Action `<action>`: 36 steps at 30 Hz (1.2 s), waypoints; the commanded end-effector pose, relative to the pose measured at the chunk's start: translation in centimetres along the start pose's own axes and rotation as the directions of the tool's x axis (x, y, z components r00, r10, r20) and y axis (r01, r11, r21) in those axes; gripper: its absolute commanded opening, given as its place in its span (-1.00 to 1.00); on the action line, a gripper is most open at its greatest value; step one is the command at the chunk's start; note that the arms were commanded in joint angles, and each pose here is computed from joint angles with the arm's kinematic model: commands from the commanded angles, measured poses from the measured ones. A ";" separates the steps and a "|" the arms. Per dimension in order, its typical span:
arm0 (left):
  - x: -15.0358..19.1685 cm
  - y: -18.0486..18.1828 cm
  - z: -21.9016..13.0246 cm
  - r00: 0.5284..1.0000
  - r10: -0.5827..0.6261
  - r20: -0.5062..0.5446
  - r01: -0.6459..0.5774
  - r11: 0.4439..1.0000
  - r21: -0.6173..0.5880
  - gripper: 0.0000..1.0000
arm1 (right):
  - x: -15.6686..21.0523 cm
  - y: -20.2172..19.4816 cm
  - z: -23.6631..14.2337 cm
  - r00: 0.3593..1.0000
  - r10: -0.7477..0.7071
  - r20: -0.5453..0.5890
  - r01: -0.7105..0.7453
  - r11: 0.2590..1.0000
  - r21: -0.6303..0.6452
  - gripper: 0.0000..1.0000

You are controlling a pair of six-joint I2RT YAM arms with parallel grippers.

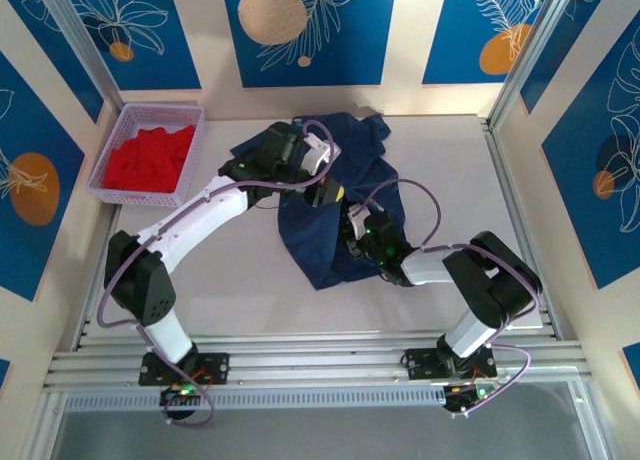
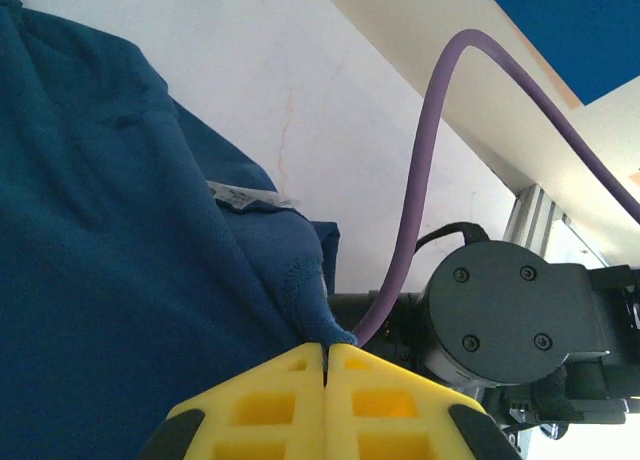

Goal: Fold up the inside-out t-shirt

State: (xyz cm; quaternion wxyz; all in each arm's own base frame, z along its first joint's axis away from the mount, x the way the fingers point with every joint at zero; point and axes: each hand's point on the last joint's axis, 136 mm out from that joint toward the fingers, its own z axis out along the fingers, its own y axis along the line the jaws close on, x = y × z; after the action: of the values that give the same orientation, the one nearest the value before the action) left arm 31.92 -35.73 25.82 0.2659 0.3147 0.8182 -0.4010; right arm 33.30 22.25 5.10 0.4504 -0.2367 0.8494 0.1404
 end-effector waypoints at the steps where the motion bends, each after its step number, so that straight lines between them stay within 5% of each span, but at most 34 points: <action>1: -2.0 -2.5 -2.1 0.997 0.045 0.065 -0.049 0.997 0.065 -1.00 | -0.5 -0.3 0.3 1.000 -0.025 -0.002 0.025 0.999 0.034 -0.49; 20: -4.8 -8.2 -3.6 0.987 0.087 0.137 -0.103 0.989 0.109 -1.00 | -2.5 0.2 4.9 0.985 -0.154 -0.072 0.166 0.967 0.196 -0.36; 29: -6.7 -4.5 -3.9 0.982 0.095 0.162 -0.075 0.989 -0.127 -1.00 | -2.4 3.9 2.8 0.968 -0.251 -0.001 0.250 0.960 0.125 -0.21; 36: -6.1 -5.1 -3.6 0.985 0.101 0.142 -0.089 0.992 -0.088 -1.00 | -1.6 2.6 3.3 0.974 -0.213 -0.076 0.223 0.961 0.161 -0.14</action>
State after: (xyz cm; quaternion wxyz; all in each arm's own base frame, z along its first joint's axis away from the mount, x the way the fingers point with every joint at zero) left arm 32.27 -36.62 33.63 0.3540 0.2975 0.8065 -0.3683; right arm 33.32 27.44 3.55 0.4496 -0.3245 0.8317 0.0285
